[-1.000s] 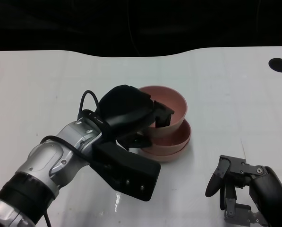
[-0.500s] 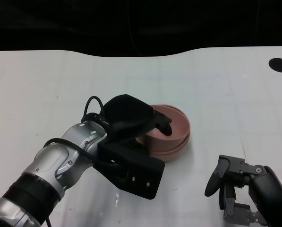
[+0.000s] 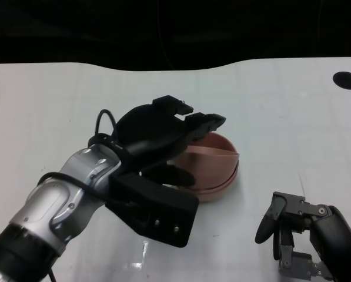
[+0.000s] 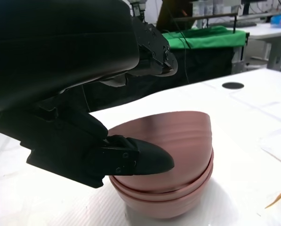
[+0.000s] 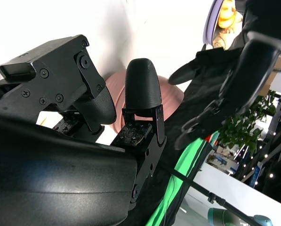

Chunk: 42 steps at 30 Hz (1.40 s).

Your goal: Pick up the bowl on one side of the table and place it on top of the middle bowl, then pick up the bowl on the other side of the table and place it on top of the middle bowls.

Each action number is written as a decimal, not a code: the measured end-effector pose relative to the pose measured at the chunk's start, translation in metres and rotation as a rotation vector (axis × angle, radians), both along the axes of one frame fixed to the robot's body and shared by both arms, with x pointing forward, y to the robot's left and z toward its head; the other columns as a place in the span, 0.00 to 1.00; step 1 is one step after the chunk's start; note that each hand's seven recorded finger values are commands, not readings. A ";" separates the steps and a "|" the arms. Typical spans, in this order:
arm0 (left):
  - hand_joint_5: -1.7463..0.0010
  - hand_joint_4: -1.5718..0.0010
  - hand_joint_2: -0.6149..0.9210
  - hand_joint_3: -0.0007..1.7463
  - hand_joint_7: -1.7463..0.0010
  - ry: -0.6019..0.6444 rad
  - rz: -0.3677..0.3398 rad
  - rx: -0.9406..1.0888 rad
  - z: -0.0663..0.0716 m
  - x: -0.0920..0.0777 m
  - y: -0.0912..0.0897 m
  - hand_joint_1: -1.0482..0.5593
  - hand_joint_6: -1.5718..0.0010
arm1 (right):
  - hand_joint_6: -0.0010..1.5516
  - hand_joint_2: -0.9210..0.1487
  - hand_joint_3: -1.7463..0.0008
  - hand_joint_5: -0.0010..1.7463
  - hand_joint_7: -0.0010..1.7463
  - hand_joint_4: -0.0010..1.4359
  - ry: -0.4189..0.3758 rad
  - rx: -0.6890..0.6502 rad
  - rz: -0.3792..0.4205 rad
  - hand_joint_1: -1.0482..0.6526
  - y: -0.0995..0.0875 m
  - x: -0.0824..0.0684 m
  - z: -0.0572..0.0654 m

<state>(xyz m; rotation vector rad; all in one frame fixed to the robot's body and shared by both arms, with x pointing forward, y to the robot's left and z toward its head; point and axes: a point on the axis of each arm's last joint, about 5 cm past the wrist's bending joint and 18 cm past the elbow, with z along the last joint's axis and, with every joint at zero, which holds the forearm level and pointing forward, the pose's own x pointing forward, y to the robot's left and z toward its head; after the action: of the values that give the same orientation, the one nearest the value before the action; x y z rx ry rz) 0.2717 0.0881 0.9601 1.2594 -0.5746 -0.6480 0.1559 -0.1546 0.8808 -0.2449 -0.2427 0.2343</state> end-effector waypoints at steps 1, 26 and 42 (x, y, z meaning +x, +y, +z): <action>0.78 1.00 1.00 0.28 1.00 0.004 0.005 -0.017 0.000 -0.002 0.003 0.18 0.90 | 0.54 0.65 0.07 1.00 0.81 0.63 0.000 0.000 0.000 0.61 0.000 0.000 0.000; 0.43 0.75 1.00 0.13 0.86 0.121 0.159 -0.841 -0.051 -0.071 0.082 0.42 0.58 | 0.54 0.65 0.06 1.00 0.81 0.63 0.006 -0.001 0.002 0.61 0.000 0.000 0.000; 0.14 0.48 0.80 0.58 0.33 0.473 0.345 -1.350 -0.066 -0.109 0.078 0.57 0.49 | 0.54 0.65 0.07 1.00 0.80 0.63 0.007 0.005 0.008 0.62 0.000 0.000 0.000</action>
<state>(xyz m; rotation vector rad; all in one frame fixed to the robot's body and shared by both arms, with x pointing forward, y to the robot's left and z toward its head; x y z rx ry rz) 0.1627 0.1661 0.8946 -0.0884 -0.2573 -0.1339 0.1559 -0.1547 0.8812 -0.2384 -0.2372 0.2420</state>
